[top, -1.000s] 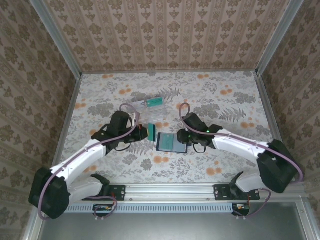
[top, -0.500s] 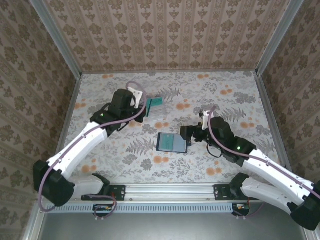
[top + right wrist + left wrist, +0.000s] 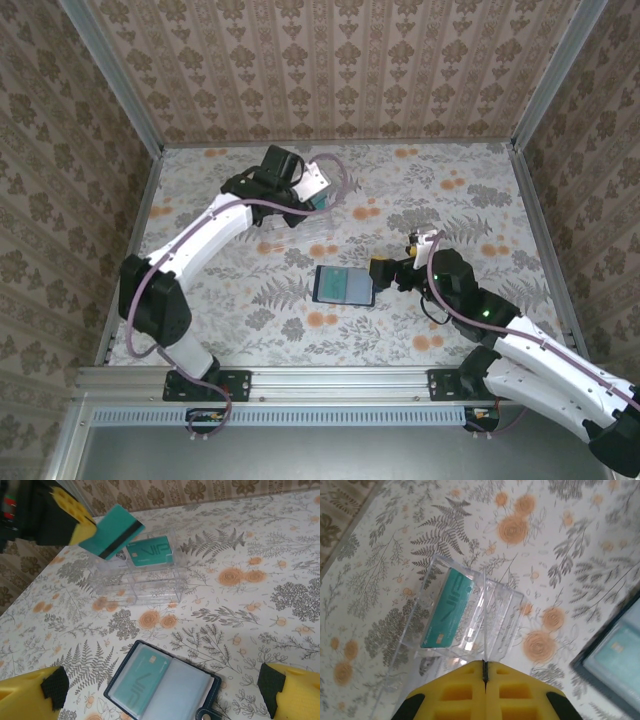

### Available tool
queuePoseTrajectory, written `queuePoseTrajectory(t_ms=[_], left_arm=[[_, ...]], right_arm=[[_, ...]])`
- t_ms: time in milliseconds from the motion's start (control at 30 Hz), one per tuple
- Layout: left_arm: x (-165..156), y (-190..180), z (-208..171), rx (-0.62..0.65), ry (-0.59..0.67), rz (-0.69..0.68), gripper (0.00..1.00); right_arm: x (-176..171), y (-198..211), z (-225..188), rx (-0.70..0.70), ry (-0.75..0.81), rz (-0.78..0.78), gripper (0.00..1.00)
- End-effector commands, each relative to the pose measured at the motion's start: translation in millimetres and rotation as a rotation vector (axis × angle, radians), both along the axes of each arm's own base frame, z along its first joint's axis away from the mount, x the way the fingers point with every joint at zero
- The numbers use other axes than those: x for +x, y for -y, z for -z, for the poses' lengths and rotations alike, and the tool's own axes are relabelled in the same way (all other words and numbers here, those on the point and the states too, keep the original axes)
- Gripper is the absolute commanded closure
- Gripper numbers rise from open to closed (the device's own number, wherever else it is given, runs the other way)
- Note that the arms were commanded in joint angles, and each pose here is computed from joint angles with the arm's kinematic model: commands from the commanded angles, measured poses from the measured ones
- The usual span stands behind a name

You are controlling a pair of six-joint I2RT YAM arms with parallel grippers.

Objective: Take the credit cards out of the card holder

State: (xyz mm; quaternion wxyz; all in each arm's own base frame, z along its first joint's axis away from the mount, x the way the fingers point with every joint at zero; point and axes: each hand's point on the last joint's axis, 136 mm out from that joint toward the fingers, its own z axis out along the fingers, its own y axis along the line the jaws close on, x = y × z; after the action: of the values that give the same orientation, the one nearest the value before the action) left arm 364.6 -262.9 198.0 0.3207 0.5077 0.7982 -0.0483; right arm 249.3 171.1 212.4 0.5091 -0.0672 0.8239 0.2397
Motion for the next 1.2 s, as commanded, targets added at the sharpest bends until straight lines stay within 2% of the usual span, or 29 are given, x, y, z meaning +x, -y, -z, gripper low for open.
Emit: queuePoseTrajectory(t_ms=[0, 333, 567, 1167], left_arm=[[2.5, -13.7, 15.7, 0.152, -0.018, 0.134, 1.00], [27.1, -5.9, 33.2, 0.271, 0.056, 0.248, 1.00], [38.5, 4.8, 26.9, 0.289, 0.120, 0.292, 1.00], [53.9, 2.5, 59.5, 0.372, 0.071, 0.275, 1.00]], right_arm=[[-0.1, 0.3, -3.1, 0.007, 0.036, -0.011, 0.00], [4.2, 1.5, 4.4, 0.014, 0.018, 0.007, 0.00], [6.9, 1.5, 9.3, 0.008, 0.001, 0.013, 0.00], [9.7, 4.9, 13.5, 0.014, -0.014, 0.030, 0.00]])
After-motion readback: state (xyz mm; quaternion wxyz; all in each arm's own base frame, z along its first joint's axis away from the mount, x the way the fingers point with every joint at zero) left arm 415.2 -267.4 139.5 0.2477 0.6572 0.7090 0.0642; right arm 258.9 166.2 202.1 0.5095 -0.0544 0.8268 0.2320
